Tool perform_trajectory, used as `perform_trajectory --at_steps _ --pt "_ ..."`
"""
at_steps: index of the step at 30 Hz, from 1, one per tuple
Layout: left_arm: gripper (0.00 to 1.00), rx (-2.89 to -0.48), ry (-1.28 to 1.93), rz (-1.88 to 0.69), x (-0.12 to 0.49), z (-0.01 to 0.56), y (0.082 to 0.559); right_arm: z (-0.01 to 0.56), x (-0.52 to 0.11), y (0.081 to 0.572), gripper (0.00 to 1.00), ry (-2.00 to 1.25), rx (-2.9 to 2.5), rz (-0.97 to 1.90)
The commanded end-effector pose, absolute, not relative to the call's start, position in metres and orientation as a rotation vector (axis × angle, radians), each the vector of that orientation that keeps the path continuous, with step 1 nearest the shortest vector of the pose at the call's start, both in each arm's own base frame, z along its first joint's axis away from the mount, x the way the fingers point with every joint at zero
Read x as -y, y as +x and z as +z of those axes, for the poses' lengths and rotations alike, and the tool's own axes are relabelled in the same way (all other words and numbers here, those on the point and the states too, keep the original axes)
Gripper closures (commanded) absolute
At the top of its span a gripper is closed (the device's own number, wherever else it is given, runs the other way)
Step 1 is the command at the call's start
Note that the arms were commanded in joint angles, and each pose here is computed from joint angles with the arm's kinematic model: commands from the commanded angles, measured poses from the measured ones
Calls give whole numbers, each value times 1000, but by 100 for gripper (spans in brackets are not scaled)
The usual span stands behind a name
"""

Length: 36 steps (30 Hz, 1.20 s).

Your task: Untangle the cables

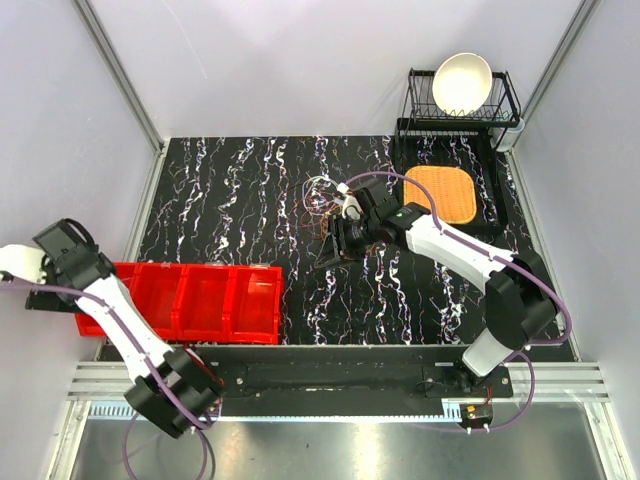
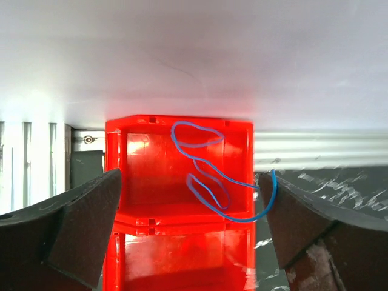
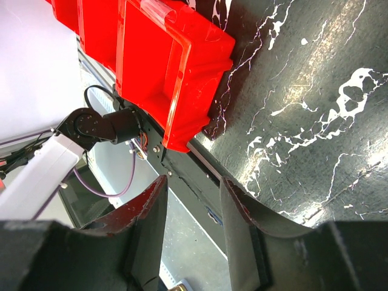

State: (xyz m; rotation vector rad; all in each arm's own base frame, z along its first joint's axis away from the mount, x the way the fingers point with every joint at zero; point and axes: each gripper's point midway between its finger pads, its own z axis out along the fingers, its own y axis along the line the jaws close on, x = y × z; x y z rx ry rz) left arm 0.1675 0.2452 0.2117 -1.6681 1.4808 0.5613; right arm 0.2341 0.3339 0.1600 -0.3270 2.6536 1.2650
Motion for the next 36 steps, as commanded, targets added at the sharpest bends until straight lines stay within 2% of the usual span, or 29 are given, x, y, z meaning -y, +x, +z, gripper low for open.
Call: perform_trajectory --at_steps 1,2,4,5,6,7,8,10,14,20,27,36 --pt "7 -1379 -1668 294 -241 220 179 177 -337 231 54 -358 -2585 1292" --pt "14 -1381 -1687 210 -239 211 183 178 -338 231 54 -362 -2584 1297" --pt "39 -1374 -1846 155 -236 180 171 179 -337 228 54 -367 -2584 1305" --pt "37 -1364 -1918 175 -235 168 163 180 -337 227 54 -365 -2581 1308" --pt "29 -1326 -2022 173 -233 147 154 184 -336 227 54 -365 -2571 1309" --pt "10 -1328 -2053 94 -230 134 159 184 -335 226 54 -368 -2570 1307" --pt "7 -1279 -2077 7 -233 125 157 184 -334 225 54 -369 -2569 1305" --pt "3 -1238 -1999 -287 -224 111 185 183 -334 225 54 -373 -2571 1304" --pt "1 -1265 -1979 -320 -230 106 191 179 -338 227 55 -377 -2583 1316" --pt "1 -1292 -1778 -291 -236 159 208 177 -343 229 54 -379 -2591 1316" --pt "1 -1310 -1650 -52 -230 207 195 177 -347 230 55 -385 -2592 1317" --pt "2 -1367 -1605 190 -202 203 165 177 -349 229 55 -392 -2589 1310"
